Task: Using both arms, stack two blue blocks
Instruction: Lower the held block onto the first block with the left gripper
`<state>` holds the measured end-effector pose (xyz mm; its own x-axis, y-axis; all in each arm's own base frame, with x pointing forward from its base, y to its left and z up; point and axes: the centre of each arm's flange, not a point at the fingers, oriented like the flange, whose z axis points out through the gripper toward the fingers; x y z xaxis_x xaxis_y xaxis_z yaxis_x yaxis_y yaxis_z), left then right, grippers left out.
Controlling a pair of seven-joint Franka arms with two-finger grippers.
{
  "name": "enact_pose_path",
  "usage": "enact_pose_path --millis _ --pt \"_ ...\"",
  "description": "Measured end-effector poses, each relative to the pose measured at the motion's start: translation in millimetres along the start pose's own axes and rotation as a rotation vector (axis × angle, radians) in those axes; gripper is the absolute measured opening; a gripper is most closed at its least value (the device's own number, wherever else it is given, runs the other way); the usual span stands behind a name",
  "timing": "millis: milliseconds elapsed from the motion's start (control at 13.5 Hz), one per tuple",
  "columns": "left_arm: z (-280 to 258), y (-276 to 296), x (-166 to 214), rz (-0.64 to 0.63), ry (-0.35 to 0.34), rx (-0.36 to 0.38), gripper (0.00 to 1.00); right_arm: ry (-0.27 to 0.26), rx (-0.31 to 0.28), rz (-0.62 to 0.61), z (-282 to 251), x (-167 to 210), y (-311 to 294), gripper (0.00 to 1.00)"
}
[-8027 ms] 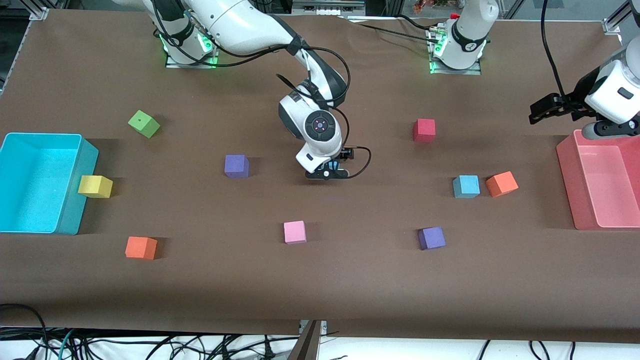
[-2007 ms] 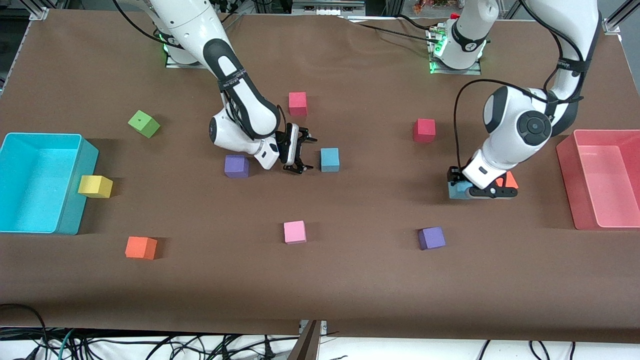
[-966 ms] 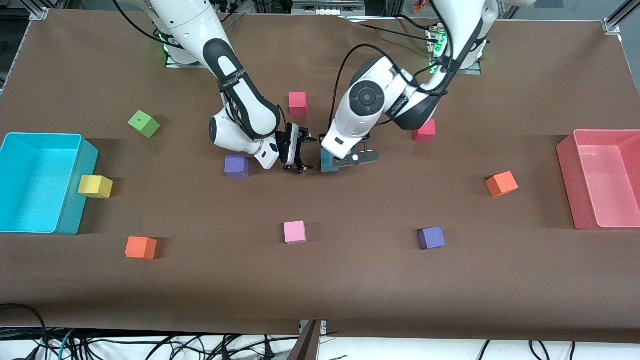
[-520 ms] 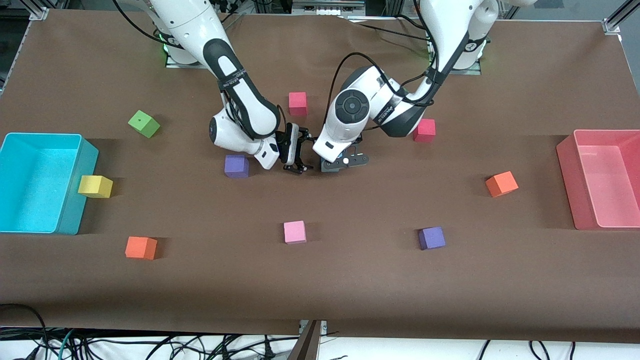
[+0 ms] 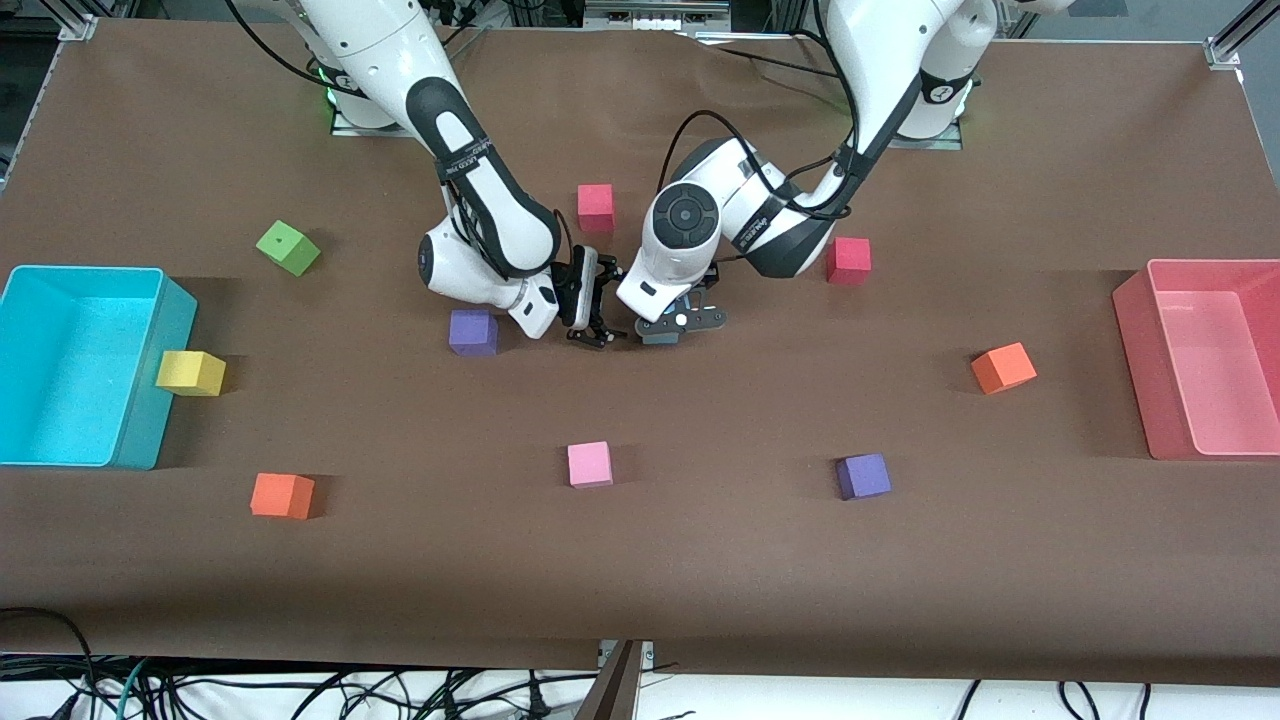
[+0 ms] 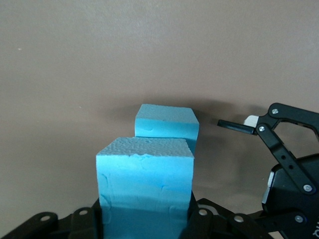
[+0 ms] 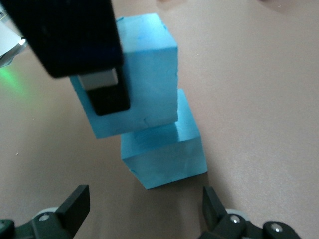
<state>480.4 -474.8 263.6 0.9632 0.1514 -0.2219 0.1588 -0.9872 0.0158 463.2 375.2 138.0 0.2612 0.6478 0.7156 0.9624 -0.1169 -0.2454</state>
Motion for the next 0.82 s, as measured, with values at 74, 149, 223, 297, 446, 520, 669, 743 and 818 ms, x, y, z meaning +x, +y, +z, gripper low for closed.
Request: enact_pose_path --millis 74,149,223,297,446,520,669,743,818 --pt "-0.7 1.6 -0.2 -0.003 0.001 -0.003 0.57 0.000 0.000 0.000 0.0 0.0 0.0 1.00" --pt "-2.3 3.3 0.5 -0.007 0.003 -0.007 0.57 0.000 0.000 0.000 0.0 0.0 0.0 1.00" --pt "-3.6 4.5 1.3 -0.009 0.005 -0.011 0.57 0.000 0.000 0.000 0.0 0.0 0.0 1.00" --pt "-4.0 5.3 1.7 -0.010 0.005 -0.013 0.57 0.000 0.000 0.000 0.0 0.0 0.0 1.00" --pt "-1.9 5.9 1.3 -0.012 0.002 -0.011 0.57 0.000 0.000 -0.001 0.0 0.0 0.0 1.00" --pt "-0.3 6.0 1.2 -0.012 0.000 -0.010 0.57 0.000 0.000 -0.001 0.0 0.0 0.0 1.00" --pt "3.8 6.0 1.8 -0.013 -0.004 -0.007 0.57 0.000 0.000 -0.001 0.0 0.0 0.0 1.00" --pt "5.0 6.3 2.5 -0.014 -0.005 -0.007 0.57 0.000 0.000 -0.001 0.0 0.0 0.0 1.00" --pt "5.4 7.0 3.4 -0.015 -0.005 -0.008 0.57 0.000 0.000 -0.002 0.0 0.0 0.0 1.00"
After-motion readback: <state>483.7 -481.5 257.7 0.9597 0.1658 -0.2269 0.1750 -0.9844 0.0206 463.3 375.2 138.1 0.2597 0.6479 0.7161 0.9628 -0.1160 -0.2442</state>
